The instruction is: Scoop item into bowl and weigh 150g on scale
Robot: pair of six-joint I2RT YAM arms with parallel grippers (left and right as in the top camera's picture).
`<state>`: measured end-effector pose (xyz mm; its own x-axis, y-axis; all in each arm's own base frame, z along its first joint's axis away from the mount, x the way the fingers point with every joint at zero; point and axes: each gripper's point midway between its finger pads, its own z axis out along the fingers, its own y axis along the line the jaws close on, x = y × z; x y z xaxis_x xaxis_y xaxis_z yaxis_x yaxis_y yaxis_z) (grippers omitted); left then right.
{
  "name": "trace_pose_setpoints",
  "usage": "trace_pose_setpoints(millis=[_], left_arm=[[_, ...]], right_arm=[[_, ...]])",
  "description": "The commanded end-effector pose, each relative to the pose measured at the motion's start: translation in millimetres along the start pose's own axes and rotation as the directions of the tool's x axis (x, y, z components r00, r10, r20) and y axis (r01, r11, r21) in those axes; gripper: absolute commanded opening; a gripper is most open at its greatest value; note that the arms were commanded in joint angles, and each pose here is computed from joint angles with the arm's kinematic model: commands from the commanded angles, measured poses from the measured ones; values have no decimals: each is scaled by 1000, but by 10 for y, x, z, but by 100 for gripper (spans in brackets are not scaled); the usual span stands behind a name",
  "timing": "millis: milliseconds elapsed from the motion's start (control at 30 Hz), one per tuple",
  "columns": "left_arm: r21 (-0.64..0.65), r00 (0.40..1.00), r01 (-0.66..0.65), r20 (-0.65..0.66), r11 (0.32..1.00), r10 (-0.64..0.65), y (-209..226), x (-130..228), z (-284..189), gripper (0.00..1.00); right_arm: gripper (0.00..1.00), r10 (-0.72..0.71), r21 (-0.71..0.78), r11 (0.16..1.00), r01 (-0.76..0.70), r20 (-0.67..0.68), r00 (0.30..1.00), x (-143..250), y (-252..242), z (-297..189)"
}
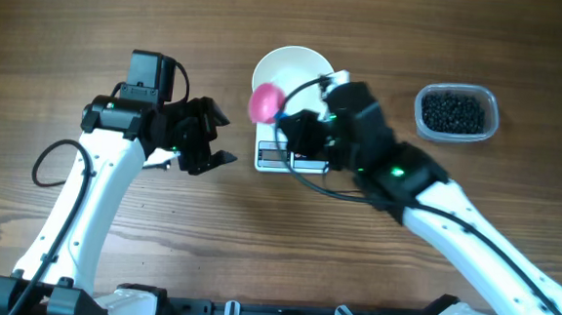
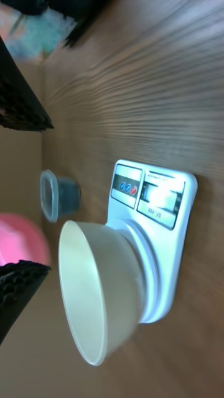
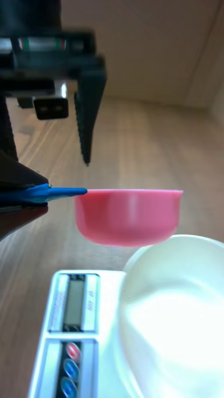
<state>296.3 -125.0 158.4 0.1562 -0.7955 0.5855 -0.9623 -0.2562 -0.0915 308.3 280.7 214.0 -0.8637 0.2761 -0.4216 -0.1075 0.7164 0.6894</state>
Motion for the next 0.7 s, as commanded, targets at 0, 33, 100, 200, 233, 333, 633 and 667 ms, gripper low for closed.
trace_pose_setpoints(millis=[0,33,100,200,233,333,633,667], left_arm=[[19,909,-417,37,909,416,-71,-24,2,70],[17,855,-518,39,855,517,-77,-21,2,70],[13,790,-613,40,790,612,-76,-20,2,66],[3,658,-752,40,659,752,-69,-22,2,66],[0,613,-790,40,614,789,-68,-22,2,64],[-7,458,-889,27,459,888,-45,-14,2,63],[30,167,-986,19,167,986,-67,73,3,4],[29,165,-986,6,165,986,-26,119,36,4]], right_arm=[[4,-128,-27,991,129,58,990,-231,12,-472],[4,-139,-5,990,140,68,988,-266,-62,-585],[4,-158,23,987,157,87,984,-316,-155,-752],[4,-156,65,987,150,112,981,-357,-295,-1008],[4,-158,82,986,148,118,980,-356,-349,-1100],[4,-150,132,982,133,122,981,-331,-517,-1305],[4,-112,193,978,81,156,981,-303,-695,-1567],[4,-95,192,979,64,160,983,-305,-699,-1565]])
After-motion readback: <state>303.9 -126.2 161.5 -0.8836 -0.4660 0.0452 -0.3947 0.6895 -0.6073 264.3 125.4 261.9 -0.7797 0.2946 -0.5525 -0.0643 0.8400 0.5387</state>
